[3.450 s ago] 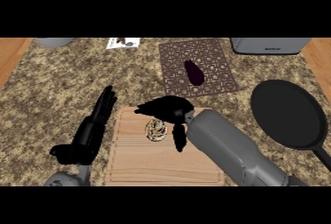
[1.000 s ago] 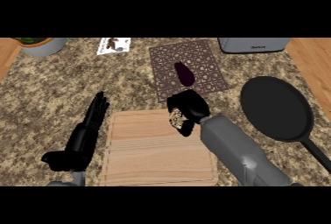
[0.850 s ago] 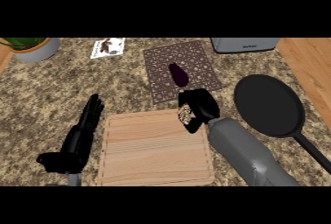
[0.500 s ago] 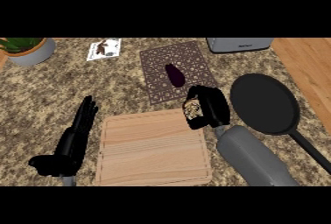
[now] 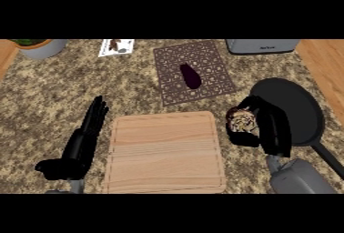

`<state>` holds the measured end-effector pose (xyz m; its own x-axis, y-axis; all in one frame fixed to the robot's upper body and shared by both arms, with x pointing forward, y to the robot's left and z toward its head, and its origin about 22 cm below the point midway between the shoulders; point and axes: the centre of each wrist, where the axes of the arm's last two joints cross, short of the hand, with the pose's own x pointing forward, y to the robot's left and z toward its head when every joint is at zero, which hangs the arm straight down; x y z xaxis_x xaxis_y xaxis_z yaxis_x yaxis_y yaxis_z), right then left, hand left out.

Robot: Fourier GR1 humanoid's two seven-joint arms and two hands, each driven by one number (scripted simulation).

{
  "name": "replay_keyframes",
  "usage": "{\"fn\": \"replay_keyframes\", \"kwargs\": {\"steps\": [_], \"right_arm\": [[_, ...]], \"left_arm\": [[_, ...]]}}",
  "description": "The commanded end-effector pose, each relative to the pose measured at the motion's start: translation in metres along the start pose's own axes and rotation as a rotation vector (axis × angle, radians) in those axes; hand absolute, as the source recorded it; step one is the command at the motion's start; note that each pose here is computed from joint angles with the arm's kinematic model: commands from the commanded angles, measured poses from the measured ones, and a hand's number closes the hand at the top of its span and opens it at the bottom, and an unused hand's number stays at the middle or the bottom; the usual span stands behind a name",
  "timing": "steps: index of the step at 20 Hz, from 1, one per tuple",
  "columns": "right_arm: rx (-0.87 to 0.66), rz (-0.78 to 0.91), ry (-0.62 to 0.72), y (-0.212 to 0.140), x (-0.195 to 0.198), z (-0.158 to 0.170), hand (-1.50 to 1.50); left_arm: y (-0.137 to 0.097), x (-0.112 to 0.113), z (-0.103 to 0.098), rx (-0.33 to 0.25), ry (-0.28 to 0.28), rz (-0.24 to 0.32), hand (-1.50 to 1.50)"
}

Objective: Pick the cupcake from the cutting board and place it in the pan

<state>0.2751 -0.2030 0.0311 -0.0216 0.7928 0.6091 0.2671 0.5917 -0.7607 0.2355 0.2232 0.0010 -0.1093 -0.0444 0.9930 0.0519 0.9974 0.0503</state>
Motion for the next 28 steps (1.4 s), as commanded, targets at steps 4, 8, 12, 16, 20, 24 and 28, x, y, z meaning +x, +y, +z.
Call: {"fn": "replay_keyframes", "kwargs": {"steps": [4,8,12,16,20,24,28], "right_arm": [[-0.183,0.047,0.063,-0.061,-0.053,0.008,1.5],[-0.296,0.172,0.069,-0.059,-0.091,-0.018,1.5],[-0.443,0.112,0.092,-0.082,-0.117,-0.04,1.5],[-0.455,0.082,0.117,-0.084,-0.153,-0.054,1.5],[-0.443,0.054,0.1,-0.096,-0.158,-0.094,1.5],[-0.262,0.096,0.242,-0.091,-0.18,-0.088,1.5],[0.023,0.186,0.334,-0.088,-0.196,-0.08,-1.5]], "left_arm": [[-0.022,0.005,-0.009,-0.054,-0.01,0.02,0.0],[-0.011,0.017,-0.021,-0.077,-0.022,0.006,0.0],[-0.021,-0.005,-0.003,-0.08,-0.026,0.002,0.0],[-0.017,0.001,-0.003,-0.067,-0.024,0.002,0.0],[-0.029,0.007,-0.013,-0.084,-0.021,0.016,0.0],[-0.035,0.008,-0.014,-0.101,-0.038,0.022,0.0],[-0.042,0.014,-0.02,-0.139,-0.045,0.016,0.0]]}}
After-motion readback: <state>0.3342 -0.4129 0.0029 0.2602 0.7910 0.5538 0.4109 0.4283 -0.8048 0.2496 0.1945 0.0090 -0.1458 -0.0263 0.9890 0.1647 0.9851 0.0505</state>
